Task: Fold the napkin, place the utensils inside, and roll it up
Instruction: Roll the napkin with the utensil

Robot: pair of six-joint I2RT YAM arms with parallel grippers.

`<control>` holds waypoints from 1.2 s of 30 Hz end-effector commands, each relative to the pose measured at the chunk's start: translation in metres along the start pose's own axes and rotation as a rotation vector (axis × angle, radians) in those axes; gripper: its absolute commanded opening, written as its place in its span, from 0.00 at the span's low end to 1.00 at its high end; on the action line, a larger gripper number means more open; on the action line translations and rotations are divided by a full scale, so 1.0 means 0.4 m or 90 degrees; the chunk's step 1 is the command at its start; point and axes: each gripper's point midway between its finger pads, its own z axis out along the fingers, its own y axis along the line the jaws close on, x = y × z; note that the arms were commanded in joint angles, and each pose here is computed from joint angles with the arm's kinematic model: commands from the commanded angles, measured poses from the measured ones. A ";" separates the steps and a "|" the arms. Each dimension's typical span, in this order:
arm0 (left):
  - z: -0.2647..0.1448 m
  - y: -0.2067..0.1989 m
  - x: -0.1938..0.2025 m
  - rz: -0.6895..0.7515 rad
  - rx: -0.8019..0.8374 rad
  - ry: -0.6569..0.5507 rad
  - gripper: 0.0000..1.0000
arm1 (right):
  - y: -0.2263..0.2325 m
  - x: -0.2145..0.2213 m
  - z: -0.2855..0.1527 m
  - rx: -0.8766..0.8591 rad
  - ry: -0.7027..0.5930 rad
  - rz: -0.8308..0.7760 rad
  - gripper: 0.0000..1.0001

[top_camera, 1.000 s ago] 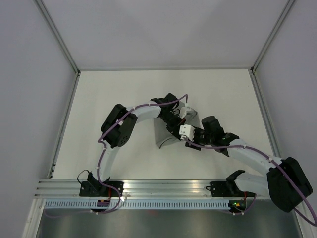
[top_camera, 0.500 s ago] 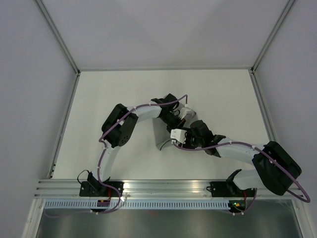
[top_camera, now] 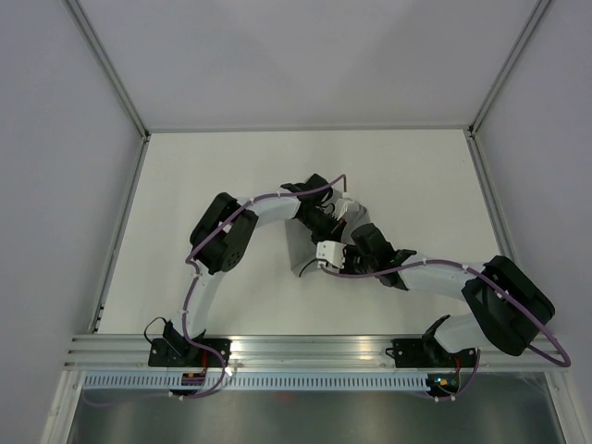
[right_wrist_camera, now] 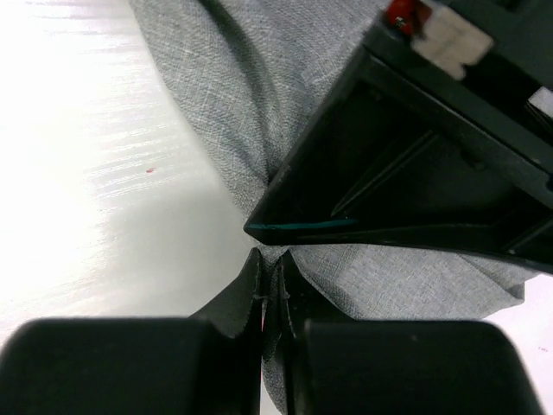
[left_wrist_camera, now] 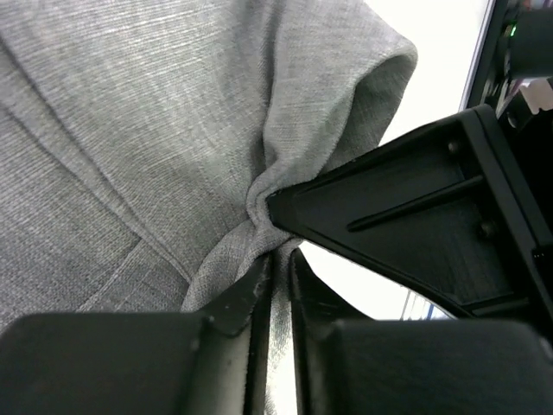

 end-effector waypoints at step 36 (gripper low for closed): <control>-0.213 -0.115 -0.153 0.543 -0.628 -0.374 0.49 | -0.025 0.094 -0.034 -0.517 -0.044 0.350 0.01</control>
